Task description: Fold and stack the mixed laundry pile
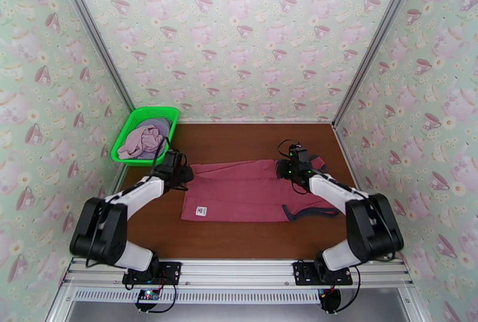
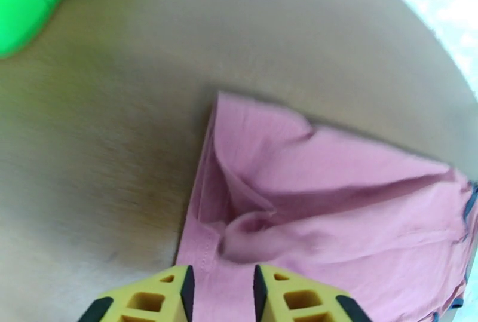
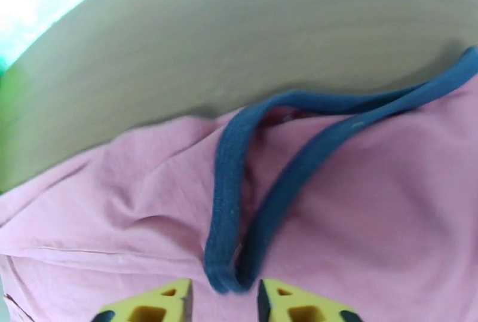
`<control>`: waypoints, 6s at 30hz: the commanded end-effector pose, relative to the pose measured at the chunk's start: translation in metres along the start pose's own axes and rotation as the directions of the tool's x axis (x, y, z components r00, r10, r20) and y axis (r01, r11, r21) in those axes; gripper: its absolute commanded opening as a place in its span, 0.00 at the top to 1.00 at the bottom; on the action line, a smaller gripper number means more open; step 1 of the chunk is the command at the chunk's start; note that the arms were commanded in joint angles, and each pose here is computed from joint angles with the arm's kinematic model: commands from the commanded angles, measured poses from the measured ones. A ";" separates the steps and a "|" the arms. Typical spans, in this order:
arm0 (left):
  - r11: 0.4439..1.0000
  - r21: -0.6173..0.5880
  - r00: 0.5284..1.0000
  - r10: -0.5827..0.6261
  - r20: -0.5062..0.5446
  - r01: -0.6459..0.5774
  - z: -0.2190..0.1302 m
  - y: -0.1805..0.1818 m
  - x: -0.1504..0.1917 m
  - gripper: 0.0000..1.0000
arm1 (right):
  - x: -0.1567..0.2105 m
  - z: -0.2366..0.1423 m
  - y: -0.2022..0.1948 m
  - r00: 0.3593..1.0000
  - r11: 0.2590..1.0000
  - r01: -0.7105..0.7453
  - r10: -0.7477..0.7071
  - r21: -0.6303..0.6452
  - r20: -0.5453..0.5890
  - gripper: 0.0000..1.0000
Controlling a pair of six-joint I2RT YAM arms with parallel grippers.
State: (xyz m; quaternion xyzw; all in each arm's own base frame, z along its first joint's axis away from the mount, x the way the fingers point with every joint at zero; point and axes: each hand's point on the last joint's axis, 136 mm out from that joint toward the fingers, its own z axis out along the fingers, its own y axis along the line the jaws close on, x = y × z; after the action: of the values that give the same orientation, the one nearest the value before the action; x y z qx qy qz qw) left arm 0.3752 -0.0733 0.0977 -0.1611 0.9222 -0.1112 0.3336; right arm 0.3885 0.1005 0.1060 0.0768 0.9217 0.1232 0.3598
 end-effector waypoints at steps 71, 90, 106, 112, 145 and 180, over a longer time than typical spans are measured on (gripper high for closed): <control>0.980 -0.187 0.982 0.033 -0.186 -0.069 -0.087 0.018 0.043 0.24 | -0.041 0.099 -0.146 0.850 0.893 0.144 0.109 0.426 -0.515 0.87; 0.970 -0.191 0.933 0.079 -0.350 -0.154 0.058 -0.009 0.041 0.28 | 0.112 -0.098 0.161 0.799 0.854 0.482 -0.520 -0.197 -0.301 0.24; 0.979 -0.143 0.907 0.072 -0.414 -0.143 0.082 -0.002 0.079 0.75 | 0.278 -0.059 0.299 0.580 0.684 0.684 -0.721 -0.253 -0.379 0.32; 0.980 -0.135 0.907 0.078 -0.413 -0.145 0.079 0.000 0.081 0.79 | 0.299 -0.034 0.299 0.559 0.683 0.697 -0.709 -0.219 -0.430 0.44; 0.954 -0.007 0.916 0.286 -0.280 -0.300 -0.015 -0.085 0.007 1.00 | 0.207 -0.075 0.283 0.733 0.781 0.614 -0.617 -0.111 -0.286 1.00; 0.833 0.095 0.784 0.546 -0.297 -0.545 0.121 -0.251 0.028 1.00 | 0.139 -0.016 0.063 0.817 0.744 0.554 -0.399 0.374 -0.416 1.00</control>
State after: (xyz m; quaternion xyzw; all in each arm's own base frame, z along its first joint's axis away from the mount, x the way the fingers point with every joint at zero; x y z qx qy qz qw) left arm 0.4780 -0.3180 0.0645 0.1233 0.9755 -0.0168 0.1814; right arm 0.2740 0.1995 0.0430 -0.1057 0.9607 -0.1679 0.1944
